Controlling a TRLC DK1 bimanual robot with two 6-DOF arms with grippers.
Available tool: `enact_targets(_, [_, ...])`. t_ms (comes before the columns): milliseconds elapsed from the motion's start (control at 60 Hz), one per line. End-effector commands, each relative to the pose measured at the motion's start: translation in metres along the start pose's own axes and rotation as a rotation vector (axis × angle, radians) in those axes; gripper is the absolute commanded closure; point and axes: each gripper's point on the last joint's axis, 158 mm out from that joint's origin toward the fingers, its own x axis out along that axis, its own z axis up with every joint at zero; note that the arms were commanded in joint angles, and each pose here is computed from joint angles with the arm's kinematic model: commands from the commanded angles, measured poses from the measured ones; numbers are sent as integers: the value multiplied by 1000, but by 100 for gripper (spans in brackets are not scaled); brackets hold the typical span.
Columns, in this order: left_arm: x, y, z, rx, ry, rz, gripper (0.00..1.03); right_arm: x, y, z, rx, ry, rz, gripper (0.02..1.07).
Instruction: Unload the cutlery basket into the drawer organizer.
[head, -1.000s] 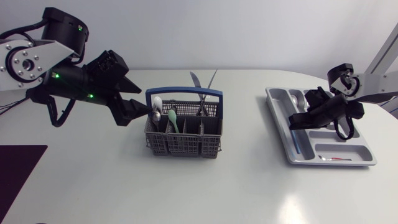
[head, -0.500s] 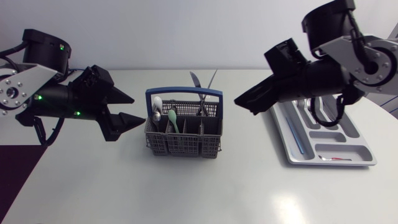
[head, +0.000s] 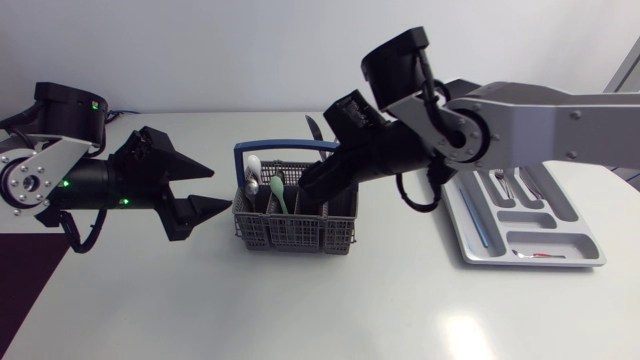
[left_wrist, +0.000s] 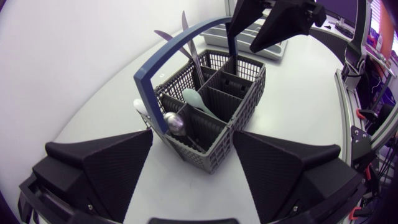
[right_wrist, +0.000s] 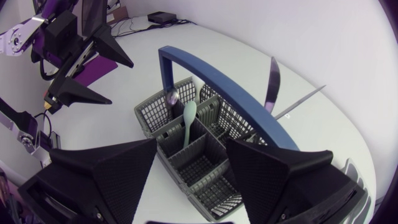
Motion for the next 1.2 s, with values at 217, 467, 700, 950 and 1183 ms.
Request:
enact_targets(217, [12, -3, -22, -24, 5, -17, 14, 47, 17, 3, 2, -21, -20, 26])
enact_targets(467, [25, -6, -36, -45, 5, -33, 14, 83, 19, 5, 30, -20, -59, 26])
enact_targets(700, [32, -4, -43, -62, -6, -41, 14, 94, 3, 11, 54, -43, -140, 26])
enact_targets(950, [36, -6, -45, -78, -19, -48, 14, 103, 6, 3, 42, -62, -195, 26])
enact_targets(1183, [41, -8, -47, -86, -17, -62, 14, 113, 6, -12, 47, -30, -212, 26])
